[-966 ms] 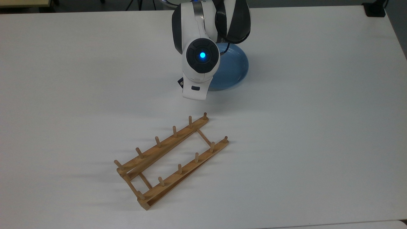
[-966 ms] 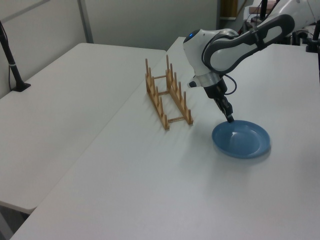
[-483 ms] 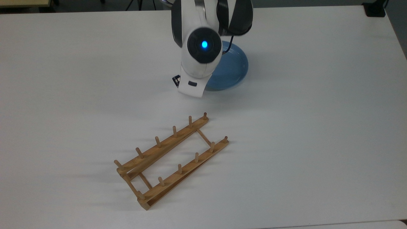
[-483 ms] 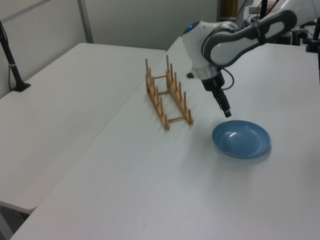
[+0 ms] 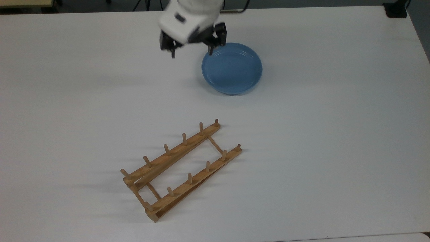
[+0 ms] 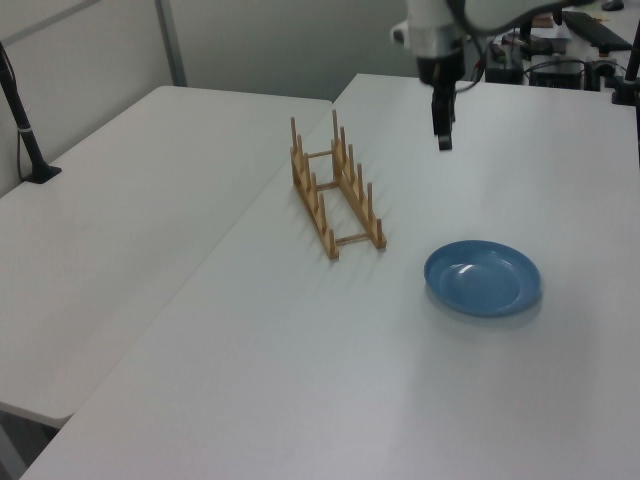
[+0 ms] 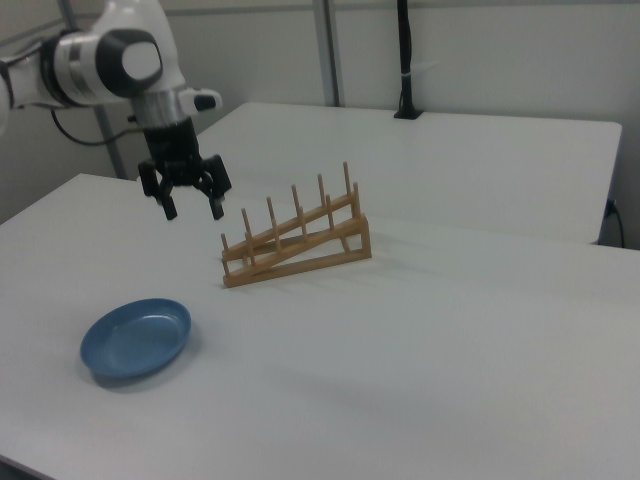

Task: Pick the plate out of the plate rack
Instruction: 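Open the gripper and raise it away from the plate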

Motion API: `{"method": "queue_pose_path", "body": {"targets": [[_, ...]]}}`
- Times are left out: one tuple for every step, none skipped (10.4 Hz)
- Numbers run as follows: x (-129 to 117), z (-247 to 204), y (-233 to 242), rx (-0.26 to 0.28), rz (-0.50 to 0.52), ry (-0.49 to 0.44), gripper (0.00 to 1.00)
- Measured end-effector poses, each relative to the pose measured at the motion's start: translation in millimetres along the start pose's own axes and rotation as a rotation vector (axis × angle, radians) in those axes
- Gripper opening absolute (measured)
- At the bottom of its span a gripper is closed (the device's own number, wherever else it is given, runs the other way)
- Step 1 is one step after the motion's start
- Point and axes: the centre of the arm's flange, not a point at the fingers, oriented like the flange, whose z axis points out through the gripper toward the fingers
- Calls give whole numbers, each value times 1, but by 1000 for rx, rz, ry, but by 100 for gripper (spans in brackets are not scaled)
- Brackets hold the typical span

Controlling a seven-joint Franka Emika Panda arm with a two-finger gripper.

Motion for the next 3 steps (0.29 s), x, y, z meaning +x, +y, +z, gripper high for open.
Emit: {"method": "queue_pose_path", "body": {"targets": [[-13,-24,15,0,55,41,100],[-27,-43,32,2,92,74,100],[-40,-57,46,4,121,97,100]]}}
